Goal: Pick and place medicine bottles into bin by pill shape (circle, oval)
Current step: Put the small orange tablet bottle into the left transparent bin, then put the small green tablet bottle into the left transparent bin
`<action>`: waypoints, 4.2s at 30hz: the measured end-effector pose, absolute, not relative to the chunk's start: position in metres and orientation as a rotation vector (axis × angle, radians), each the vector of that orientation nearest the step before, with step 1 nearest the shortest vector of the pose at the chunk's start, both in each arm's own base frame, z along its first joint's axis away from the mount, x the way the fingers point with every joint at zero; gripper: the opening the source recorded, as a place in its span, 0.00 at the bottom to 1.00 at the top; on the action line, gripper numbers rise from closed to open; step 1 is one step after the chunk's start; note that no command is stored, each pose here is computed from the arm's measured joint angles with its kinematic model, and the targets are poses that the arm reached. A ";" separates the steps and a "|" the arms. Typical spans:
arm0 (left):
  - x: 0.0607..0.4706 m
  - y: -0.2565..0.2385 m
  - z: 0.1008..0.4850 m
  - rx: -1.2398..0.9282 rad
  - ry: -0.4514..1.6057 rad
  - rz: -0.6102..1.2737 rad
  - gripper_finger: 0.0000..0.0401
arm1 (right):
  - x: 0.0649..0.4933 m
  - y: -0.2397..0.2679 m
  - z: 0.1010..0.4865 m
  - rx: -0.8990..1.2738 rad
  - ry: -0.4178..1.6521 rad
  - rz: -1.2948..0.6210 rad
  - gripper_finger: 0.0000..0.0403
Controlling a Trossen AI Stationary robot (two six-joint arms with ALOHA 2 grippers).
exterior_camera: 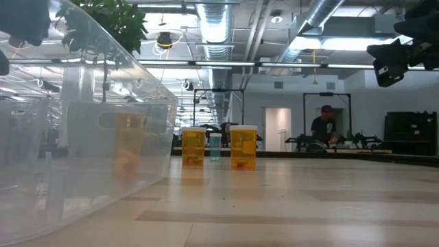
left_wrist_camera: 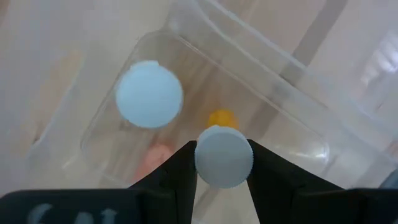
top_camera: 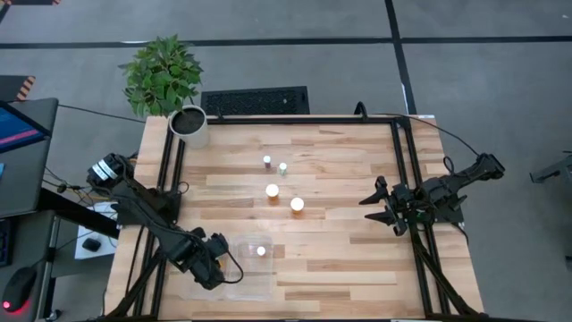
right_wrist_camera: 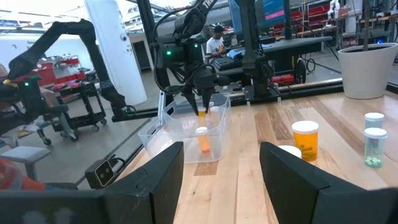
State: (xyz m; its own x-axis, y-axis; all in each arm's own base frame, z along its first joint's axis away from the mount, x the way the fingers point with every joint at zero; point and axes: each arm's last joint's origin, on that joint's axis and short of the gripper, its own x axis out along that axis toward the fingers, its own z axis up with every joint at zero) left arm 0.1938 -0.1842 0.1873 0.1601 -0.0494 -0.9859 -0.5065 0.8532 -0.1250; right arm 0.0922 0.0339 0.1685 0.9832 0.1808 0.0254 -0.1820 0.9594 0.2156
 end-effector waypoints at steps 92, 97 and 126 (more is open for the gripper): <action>0.343 0.061 0.321 0.161 0.812 0.214 0.78 | 0.092 0.034 0.168 0.218 -0.005 0.185 0.56; 0.358 0.091 0.286 0.109 0.912 0.195 0.78 | 0.093 0.034 0.168 0.216 0.002 0.185 0.56; 0.344 0.109 0.269 0.079 1.083 0.112 0.78 | 0.093 0.034 0.167 0.214 0.008 0.187 0.56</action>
State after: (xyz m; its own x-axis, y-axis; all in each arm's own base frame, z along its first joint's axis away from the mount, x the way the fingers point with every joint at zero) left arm 0.3438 0.1095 0.2692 0.4640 0.1298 -0.8763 -0.0522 0.9915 0.1193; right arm 0.0929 0.0344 0.1674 0.9826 0.1854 0.0124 -0.1838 0.9599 0.2117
